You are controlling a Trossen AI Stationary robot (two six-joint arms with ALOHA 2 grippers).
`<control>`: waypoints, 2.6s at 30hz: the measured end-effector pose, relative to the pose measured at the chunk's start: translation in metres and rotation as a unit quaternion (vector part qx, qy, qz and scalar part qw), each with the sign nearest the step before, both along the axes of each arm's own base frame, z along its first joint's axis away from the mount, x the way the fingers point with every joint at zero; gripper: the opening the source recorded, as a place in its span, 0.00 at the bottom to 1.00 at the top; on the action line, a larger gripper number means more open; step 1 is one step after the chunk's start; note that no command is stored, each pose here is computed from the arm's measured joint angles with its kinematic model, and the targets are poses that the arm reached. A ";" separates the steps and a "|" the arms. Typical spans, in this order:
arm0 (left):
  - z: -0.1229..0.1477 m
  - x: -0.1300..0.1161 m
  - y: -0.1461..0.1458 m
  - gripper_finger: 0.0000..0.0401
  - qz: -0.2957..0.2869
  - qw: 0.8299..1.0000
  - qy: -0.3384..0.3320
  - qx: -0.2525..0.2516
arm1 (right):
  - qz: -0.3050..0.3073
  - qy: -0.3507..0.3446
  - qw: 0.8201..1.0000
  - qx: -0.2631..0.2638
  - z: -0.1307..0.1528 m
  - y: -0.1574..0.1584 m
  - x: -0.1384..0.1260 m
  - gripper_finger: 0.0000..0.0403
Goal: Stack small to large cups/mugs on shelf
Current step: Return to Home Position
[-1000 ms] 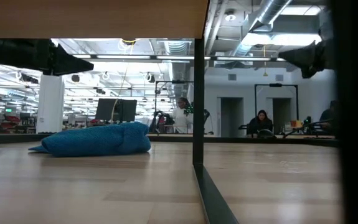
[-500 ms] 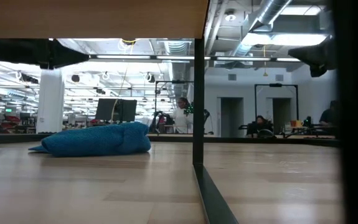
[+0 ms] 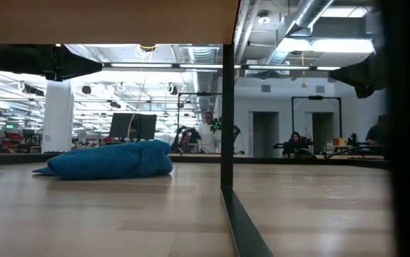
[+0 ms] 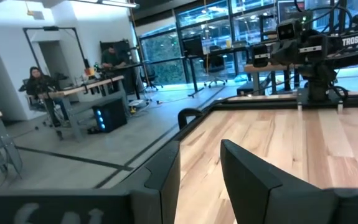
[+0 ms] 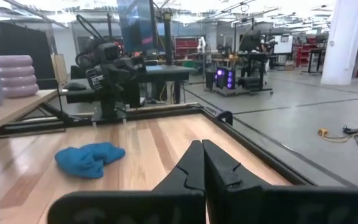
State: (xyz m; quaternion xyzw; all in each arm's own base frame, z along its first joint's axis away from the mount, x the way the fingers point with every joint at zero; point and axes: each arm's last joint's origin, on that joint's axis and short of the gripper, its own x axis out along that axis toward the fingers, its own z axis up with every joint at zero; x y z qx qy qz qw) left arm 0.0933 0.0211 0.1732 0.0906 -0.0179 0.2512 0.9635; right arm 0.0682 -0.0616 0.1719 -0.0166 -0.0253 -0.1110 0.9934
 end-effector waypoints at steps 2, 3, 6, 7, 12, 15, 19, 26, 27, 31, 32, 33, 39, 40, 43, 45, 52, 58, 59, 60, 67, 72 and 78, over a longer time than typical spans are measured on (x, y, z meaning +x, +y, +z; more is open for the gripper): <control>0.000 0.000 0.000 0.27 0.000 1.000 0.000 -0.001 | 0.000 0.000 1.000 -0.001 0.000 0.000 0.000 0.03; 0.000 0.000 0.000 0.27 0.000 1.000 0.000 -0.001 | 0.000 0.000 1.000 -0.001 0.000 0.000 0.000 0.03; 0.000 0.000 0.000 0.27 -0.001 1.000 -0.005 -0.011 | 0.000 0.002 1.000 0.001 0.000 0.000 0.000 0.03; 0.000 0.000 0.000 0.27 -0.001 1.000 -0.007 -0.017 | 0.000 0.002 1.000 0.002 -0.001 0.000 0.000 0.03; 0.000 0.000 0.000 0.27 -0.002 1.000 -0.013 -0.028 | 0.000 0.009 1.000 0.011 -0.002 -0.002 0.001 0.03; 0.000 0.000 0.000 0.27 0.000 1.000 -0.004 -0.012 | 0.000 0.012 1.000 0.016 -0.003 -0.002 0.002 0.03; 0.000 0.000 0.000 0.27 0.005 1.000 -0.004 -0.011 | 0.000 0.014 1.000 0.028 -0.004 -0.003 0.002 0.03; 0.000 0.000 0.000 0.27 0.005 1.000 -0.005 -0.013 | -0.008 0.014 1.000 0.024 -0.004 -0.003 0.002 0.06; 0.000 0.000 0.000 0.27 0.005 1.000 -0.005 -0.013 | -0.008 0.014 1.000 0.024 -0.004 -0.003 0.002 0.07; 0.000 0.000 0.000 0.27 0.005 1.000 -0.005 -0.013 | -0.007 0.014 1.000 0.024 -0.004 -0.003 0.002 0.08; 0.000 0.000 0.000 0.27 0.005 1.000 -0.006 -0.016 | -0.007 0.014 1.000 0.024 -0.004 -0.003 0.002 0.08; 0.000 0.000 0.000 0.27 0.004 1.000 -0.009 -0.021 | -0.007 0.014 1.000 0.024 -0.004 -0.003 0.002 0.08; 0.000 0.000 0.000 0.27 0.004 0.999 -0.015 -0.031 | -0.007 0.014 1.000 0.024 -0.004 -0.003 0.002 0.08; 0.000 0.000 0.000 0.27 0.004 0.999 -0.015 -0.031 | -0.007 0.014 1.000 0.024 -0.004 -0.003 0.002 0.08; 0.000 0.000 0.000 0.27 0.004 0.999 -0.015 -0.032 | -0.007 0.014 1.000 0.024 -0.004 -0.003 0.002 0.08; 0.000 0.000 0.000 0.27 0.004 0.999 -0.015 -0.031 | -0.007 0.014 1.000 0.024 -0.004 -0.003 0.002 0.08; 0.000 0.000 0.000 0.27 0.004 0.999 -0.015 -0.031 | -0.007 0.014 1.000 0.024 -0.004 -0.003 0.002 0.08; 0.000 0.000 0.000 0.27 0.004 0.999 -0.015 -0.032 | -0.007 0.014 1.000 0.024 -0.004 -0.003 0.002 0.08; 0.000 0.000 0.000 0.27 0.004 0.999 -0.015 -0.031 | -0.007 0.014 1.000 0.024 -0.004 -0.003 0.002 0.08; 0.000 0.000 0.000 0.27 0.004 0.999 -0.014 -0.029 | -0.007 0.014 1.000 0.024 -0.004 -0.003 0.002 0.08; 0.000 0.000 0.000 0.27 0.004 0.999 -0.014 -0.029 | -0.007 0.014 1.000 0.024 -0.004 -0.003 0.002 0.08; 0.000 0.000 0.000 0.27 0.004 0.999 -0.016 -0.032 | -0.007 0.014 1.000 0.024 -0.004 -0.003 0.002 0.08; 0.000 0.000 0.000 0.27 0.004 0.999 -0.016 -0.032 | -0.007 0.014 1.000 0.024 -0.004 -0.003 0.002 0.08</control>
